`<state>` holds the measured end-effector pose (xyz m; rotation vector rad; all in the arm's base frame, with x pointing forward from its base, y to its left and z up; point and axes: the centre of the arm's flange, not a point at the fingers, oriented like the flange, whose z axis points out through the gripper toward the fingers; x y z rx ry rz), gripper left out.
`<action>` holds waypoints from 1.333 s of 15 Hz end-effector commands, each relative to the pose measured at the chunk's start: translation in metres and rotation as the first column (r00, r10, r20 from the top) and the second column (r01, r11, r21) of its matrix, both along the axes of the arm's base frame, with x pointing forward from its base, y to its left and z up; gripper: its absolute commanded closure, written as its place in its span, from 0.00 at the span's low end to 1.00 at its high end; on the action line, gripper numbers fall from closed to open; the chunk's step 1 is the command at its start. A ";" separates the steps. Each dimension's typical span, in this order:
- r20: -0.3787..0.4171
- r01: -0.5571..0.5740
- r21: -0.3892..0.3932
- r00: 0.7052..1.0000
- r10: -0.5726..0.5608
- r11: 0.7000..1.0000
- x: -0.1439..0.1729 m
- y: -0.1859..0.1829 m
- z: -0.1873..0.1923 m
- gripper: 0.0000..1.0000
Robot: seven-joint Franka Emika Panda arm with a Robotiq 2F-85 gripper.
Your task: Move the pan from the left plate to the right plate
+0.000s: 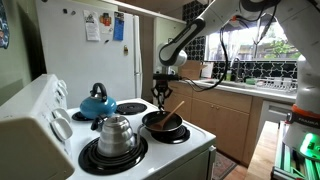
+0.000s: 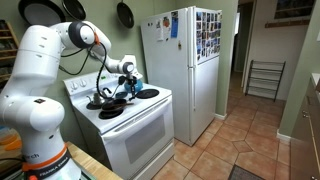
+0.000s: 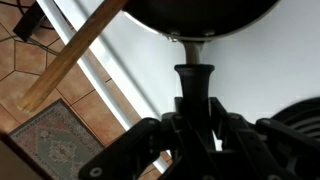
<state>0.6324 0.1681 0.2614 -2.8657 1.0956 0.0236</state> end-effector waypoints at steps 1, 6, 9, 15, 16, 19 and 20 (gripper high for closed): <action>0.053 0.102 0.005 0.993 -0.102 0.995 -0.010 -0.016 0.001 0.93; 0.103 0.214 0.011 0.971 -0.214 0.977 -0.011 -0.029 -0.001 0.93; 0.096 0.275 0.015 0.957 -0.275 0.961 -0.005 -0.033 -0.002 0.93; 0.093 0.352 0.013 0.932 -0.351 0.936 0.004 -0.036 0.002 0.93; 0.095 0.366 0.017 0.926 -0.366 0.931 0.004 -0.037 0.004 0.93; 0.080 0.342 0.018 0.936 -0.342 0.940 0.007 -0.037 -0.002 0.93; 0.080 0.342 0.019 0.936 -0.342 0.940 0.007 -0.036 -0.002 0.71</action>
